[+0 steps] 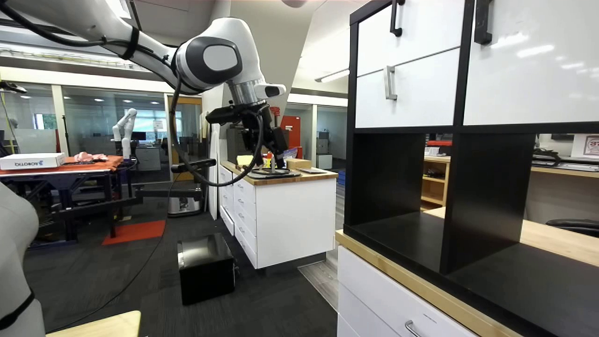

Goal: Open the bottom left white drawer

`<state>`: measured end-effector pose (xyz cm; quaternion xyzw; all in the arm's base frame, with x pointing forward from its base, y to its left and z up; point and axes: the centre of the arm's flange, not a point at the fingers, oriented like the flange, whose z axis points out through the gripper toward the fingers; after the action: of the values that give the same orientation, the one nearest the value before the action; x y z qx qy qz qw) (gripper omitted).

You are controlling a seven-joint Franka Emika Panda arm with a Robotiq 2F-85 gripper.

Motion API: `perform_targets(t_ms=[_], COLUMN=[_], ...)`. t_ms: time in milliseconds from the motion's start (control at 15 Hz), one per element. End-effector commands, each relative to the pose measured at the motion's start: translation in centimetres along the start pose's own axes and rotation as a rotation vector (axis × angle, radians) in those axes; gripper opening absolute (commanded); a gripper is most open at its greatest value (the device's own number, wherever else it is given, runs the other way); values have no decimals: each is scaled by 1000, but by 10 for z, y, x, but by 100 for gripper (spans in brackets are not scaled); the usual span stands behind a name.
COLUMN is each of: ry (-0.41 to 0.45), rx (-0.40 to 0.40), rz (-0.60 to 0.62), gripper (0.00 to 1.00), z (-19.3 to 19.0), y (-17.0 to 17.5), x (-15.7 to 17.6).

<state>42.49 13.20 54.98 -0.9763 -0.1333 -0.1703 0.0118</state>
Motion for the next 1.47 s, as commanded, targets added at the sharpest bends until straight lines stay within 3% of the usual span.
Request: perform_targets(t_ms=[0,533,1400], ry=[97,261,519], rx=[-79,-189,-315], rz=[32,60,147], gripper=[100,100,100], z=[-19,-64,-83], y=[15,54,97], x=[20,71,147])
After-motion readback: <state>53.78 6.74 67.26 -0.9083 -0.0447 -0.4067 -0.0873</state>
